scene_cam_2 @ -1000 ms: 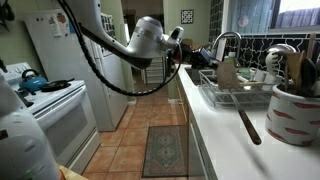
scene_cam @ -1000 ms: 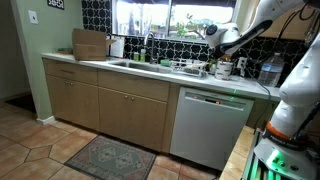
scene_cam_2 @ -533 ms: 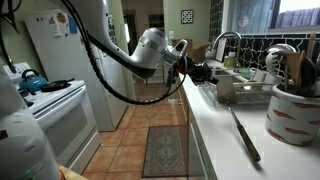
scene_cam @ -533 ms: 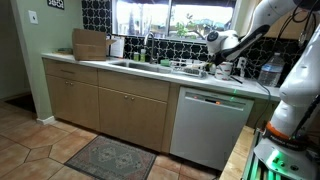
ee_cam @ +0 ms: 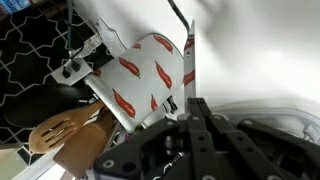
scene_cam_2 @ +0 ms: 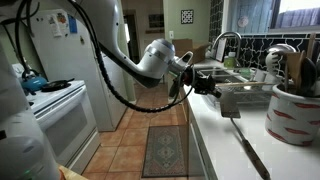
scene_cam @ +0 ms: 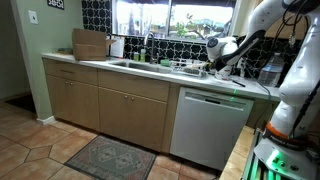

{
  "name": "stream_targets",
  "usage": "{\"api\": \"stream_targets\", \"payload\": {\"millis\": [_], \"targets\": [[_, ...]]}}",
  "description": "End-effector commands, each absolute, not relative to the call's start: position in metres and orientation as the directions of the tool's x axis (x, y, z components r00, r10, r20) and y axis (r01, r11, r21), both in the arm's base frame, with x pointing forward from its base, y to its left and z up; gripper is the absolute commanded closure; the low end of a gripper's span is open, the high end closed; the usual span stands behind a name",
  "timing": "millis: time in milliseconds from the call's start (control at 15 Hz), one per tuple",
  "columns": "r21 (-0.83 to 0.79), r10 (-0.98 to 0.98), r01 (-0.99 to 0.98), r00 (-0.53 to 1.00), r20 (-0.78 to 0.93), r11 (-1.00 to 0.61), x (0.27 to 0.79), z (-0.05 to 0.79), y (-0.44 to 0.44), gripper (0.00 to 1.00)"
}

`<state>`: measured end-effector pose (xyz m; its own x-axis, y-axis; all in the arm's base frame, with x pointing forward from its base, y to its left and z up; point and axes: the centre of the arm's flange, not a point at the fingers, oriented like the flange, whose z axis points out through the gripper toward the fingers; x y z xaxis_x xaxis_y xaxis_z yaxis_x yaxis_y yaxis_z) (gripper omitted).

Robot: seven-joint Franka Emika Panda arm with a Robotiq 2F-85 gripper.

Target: Remove the silver spatula from the holder and put it on the counter.

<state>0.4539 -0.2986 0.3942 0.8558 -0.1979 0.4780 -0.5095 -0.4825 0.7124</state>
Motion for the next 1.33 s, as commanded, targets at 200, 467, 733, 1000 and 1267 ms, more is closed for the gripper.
{"api": "stream_targets", "payload": {"millis": [200,467,733,1000,1267], "targets": [[0.730,-0.223,-0.465,0.884,0.411,-0.501,0.453,0.368,-0.313,1.00],[0.728,-0.295,-0.499,0.866,0.403,-0.470,0.454,0.356,-0.320,1.00],[0.724,-0.337,-0.523,0.850,0.405,-0.449,0.456,0.345,-0.325,1.00],[0.718,-0.351,-0.548,0.834,0.426,-0.429,0.461,0.343,-0.330,1.00],[0.711,-0.355,-0.559,0.827,0.437,-0.427,0.466,0.342,-0.332,0.97]]}}
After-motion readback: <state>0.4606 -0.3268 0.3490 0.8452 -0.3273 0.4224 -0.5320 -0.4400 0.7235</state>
